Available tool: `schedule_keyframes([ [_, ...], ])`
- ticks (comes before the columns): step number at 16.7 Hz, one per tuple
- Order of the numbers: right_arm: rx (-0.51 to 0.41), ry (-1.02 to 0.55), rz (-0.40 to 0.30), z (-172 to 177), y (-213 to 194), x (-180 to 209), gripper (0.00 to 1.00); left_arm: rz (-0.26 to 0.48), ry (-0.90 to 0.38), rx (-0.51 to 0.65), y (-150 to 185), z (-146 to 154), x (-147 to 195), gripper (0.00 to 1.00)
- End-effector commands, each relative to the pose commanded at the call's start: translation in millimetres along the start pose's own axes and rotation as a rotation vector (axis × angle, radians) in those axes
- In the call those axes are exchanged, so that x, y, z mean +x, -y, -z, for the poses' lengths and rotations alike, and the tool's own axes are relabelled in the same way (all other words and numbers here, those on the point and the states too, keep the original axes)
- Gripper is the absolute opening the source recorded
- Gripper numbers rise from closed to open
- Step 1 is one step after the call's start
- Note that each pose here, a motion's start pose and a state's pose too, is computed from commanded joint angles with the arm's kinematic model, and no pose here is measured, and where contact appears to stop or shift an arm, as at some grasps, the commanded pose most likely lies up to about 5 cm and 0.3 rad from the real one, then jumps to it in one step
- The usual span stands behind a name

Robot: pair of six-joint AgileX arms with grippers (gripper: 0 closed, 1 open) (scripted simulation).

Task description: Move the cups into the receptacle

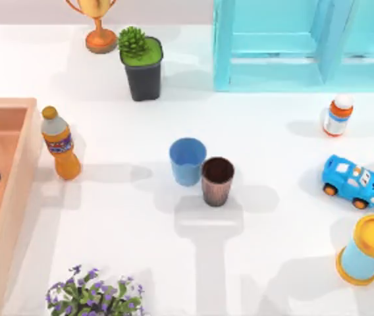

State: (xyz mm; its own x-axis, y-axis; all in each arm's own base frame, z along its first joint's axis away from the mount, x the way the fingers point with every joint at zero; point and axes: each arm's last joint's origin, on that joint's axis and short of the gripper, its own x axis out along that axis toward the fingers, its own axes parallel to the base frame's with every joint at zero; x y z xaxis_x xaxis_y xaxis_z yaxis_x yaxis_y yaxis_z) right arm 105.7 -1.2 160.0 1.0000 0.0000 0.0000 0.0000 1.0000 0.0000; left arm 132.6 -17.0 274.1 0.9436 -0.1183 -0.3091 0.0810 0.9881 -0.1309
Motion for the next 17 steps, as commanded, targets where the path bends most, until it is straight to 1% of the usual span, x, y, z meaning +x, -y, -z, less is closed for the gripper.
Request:
schedule_keyframes([
  [2,0.0,0.0,0.0,0.0,0.0,0.0,1.0,0.023,-0.11,-0.029,11.4,-36.4,11.0,1.0],
  [4,0.0,0.0,0.0,0.0,0.0,0.0,1.0,0.041,-0.229,-0.055,25.8,-71.5,29.8,1.0],
  [7,0.0,0.0,0.0,0.0,0.0,0.0,1.0,0.054,-0.418,-0.083,54.6,-115.0,72.1,1.0],
  [9,0.0,0.0,0.0,0.0,0.0,0.0,1.0,0.053,-0.547,-0.093,78.6,-133.6,107.0,1.0],
  [11,0.0,0.0,0.0,0.0,0.0,0.0,1.0,0.042,-0.672,-0.094,105.7,-141.5,144.0,1.0],
  [13,0.0,0.0,0.0,0.0,0.0,0.0,1.0,0.023,-0.791,-0.088,134.4,-138.5,179.9,1.0],
  [15,0.0,0.0,0.0,0.0,0.0,0.0,1.0,-0.003,-0.901,-0.075,162.9,-125.7,211.9,1.0],
  [17,0.0,0.0,0.0,0.0,0.0,0.0,1.0,-0.034,-0.998,-0.056,189.1,-105.7,237.9,1.0],
])
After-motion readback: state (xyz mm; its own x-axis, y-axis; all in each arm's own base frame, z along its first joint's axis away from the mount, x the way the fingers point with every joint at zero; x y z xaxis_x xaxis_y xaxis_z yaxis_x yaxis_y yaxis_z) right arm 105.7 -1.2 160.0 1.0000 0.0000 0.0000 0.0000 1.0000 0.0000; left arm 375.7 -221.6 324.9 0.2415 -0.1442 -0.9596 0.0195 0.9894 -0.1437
